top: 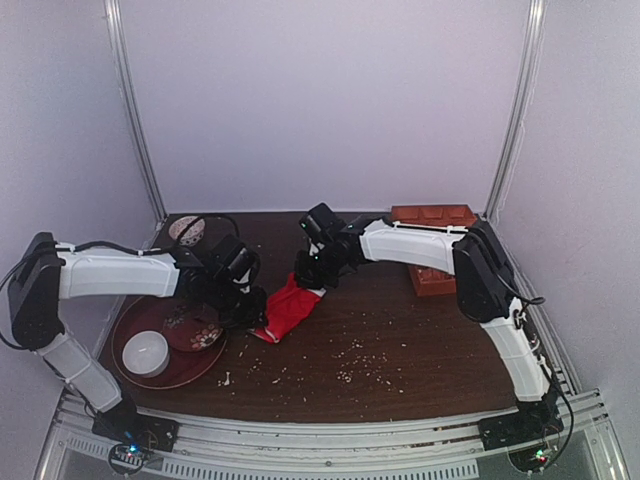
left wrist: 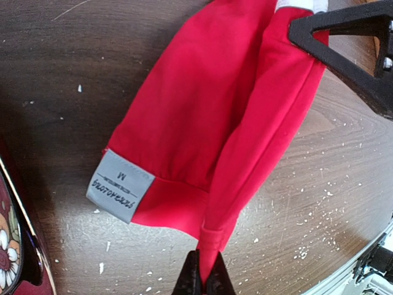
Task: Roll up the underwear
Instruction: Fold the underwear at the center of the board, then smooth out the underwear at the center of the board, then adjust the underwear at the center of the board, then roll the underwear at the center of the board.
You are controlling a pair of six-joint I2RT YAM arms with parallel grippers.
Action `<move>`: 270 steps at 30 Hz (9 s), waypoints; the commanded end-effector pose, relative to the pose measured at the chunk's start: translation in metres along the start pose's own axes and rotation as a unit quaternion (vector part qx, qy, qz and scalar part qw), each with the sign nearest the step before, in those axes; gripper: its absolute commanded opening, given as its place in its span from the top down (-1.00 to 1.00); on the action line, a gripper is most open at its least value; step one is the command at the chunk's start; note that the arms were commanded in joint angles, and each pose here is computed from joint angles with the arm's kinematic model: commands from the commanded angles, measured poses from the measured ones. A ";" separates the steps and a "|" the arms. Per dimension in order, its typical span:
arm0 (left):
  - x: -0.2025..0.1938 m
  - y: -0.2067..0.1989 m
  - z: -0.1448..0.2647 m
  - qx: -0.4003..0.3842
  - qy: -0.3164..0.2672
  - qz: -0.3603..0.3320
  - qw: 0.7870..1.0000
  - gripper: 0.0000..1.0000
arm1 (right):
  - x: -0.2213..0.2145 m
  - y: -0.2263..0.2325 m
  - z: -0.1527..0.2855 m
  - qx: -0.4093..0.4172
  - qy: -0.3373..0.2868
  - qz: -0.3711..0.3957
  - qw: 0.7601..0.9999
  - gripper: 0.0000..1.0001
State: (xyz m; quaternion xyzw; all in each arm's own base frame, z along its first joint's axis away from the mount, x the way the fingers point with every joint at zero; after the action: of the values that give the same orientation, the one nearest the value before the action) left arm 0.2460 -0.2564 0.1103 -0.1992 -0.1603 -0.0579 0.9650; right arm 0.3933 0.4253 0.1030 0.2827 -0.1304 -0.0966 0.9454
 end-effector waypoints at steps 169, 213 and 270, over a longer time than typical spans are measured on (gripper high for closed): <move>0.045 -0.027 -0.012 0.020 0.033 -0.002 0.999 0.64 | -0.097 -0.066 0.106 0.107 -0.075 0.403 0.906 0.35; 0.013 0.004 -0.017 -0.004 0.040 0.038 0.998 0.69 | -0.143 -0.053 0.072 0.134 -0.122 0.510 0.841 0.21; 0.004 0.020 -0.013 0.003 0.044 0.052 0.998 0.68 | -0.157 -0.058 0.008 0.112 -0.135 0.663 0.728 0.09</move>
State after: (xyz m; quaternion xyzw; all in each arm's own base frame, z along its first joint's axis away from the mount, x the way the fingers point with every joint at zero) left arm 0.2530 -0.2431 0.0844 -0.1880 -0.0919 -0.0175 0.9777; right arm 0.2297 0.4163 0.0490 0.2487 -0.4180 0.5296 0.6950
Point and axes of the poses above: each gripper's point midway between its finger pads, its own z axis back along the fingers, its own y axis along the line the jaws close on, x = y × z, the point moved 4 cm from there along z, back along the fingers, and after that the axes turned 11 degrees about -z, right-handed, at the moved point
